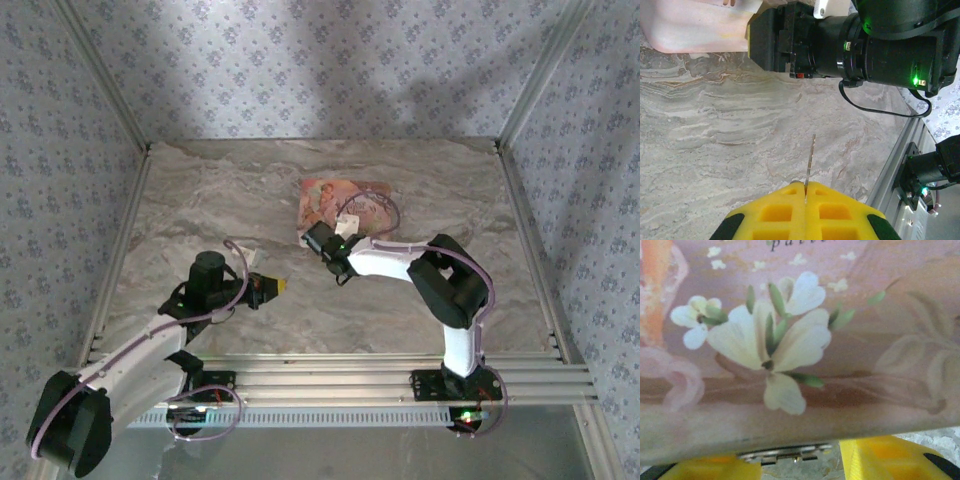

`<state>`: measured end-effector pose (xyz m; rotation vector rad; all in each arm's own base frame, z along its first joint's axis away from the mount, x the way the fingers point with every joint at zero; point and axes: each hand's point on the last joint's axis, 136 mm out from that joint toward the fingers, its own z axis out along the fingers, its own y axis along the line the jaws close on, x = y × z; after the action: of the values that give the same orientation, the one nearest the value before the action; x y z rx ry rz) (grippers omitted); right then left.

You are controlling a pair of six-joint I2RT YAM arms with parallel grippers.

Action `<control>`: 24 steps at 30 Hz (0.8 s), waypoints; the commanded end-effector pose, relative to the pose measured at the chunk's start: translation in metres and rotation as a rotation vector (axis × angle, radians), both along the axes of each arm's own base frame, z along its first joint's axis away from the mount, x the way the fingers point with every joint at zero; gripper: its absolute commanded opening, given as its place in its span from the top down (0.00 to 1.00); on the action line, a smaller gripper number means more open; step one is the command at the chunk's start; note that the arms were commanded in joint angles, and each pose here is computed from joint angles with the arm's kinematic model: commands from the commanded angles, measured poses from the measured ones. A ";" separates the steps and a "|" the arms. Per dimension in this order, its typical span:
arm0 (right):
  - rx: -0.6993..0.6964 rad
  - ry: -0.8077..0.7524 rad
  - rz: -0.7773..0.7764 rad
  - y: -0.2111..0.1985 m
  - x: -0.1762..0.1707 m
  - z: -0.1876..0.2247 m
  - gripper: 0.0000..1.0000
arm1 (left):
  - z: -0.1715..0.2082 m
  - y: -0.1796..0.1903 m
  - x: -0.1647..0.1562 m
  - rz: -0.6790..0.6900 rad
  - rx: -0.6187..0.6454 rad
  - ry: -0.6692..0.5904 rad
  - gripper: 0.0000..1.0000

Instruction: Unlock a padlock with a key

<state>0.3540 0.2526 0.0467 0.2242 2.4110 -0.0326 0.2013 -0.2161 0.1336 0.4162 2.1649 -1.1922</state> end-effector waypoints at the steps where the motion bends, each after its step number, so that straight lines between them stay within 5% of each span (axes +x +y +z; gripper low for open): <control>1: -0.029 -0.032 -0.019 -0.005 0.012 0.003 0.59 | -0.001 0.001 -0.002 -0.007 0.011 -0.019 1.00; 24: 0.084 0.041 0.166 0.024 0.010 0.018 0.95 | -0.007 0.004 -0.002 0.007 0.027 -0.020 1.00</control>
<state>0.3696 0.2698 0.0508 0.1046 2.4500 0.0693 0.2001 -0.2114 0.1262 0.4088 2.1819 -1.1563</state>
